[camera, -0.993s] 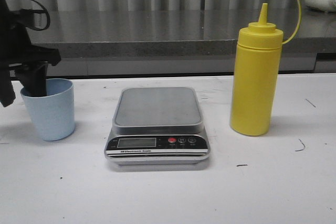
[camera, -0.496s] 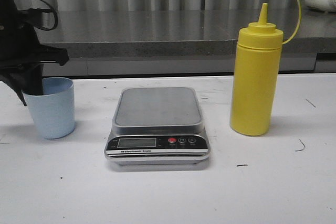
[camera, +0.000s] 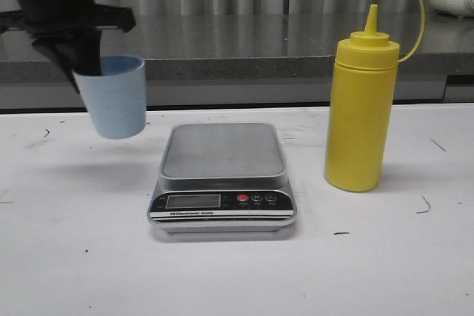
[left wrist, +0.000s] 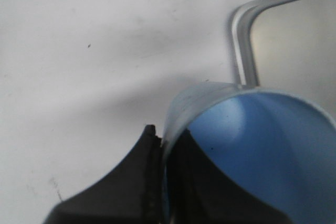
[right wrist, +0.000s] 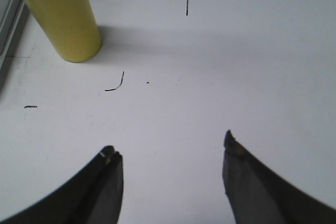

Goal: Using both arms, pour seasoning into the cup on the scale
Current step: 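Close the left gripper on the cup rim and lift it, then carry the cup over the scale and set it on the platform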

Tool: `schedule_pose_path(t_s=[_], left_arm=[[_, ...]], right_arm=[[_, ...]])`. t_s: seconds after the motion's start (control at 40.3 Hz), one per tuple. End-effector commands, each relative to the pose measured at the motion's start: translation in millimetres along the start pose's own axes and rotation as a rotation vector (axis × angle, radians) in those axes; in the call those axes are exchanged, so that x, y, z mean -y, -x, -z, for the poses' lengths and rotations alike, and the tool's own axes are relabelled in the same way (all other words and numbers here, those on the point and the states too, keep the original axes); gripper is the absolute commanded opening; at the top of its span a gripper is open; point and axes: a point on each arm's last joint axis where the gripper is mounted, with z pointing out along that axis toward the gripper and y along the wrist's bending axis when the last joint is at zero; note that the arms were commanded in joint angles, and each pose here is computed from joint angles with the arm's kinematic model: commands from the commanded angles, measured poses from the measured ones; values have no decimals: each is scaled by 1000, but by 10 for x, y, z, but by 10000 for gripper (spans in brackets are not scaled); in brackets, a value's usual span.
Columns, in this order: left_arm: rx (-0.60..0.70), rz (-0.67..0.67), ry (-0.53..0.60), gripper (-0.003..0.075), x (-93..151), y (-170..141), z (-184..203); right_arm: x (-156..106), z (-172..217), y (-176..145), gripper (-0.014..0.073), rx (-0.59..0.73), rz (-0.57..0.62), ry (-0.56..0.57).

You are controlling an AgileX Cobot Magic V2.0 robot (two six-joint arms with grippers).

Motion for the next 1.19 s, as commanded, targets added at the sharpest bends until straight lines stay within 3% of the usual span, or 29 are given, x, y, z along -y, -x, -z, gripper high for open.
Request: schedule_pose_path(t_s=[0.0,0.372,0.72,1.167], left_arm=[[133,-38,-34,-20,245,125,467],[250,-167,-92,-20,856,199,613],[203,2,-41,-20,909,256,258],[175,16,-59,-20,946,278,32]], right_arm=[[14,48,138,440,85,14,-13],[14,48,138,440,85,14,-13],[14,48,138,440,85,14,-13],[14,48,138,440,85,14,-13]])
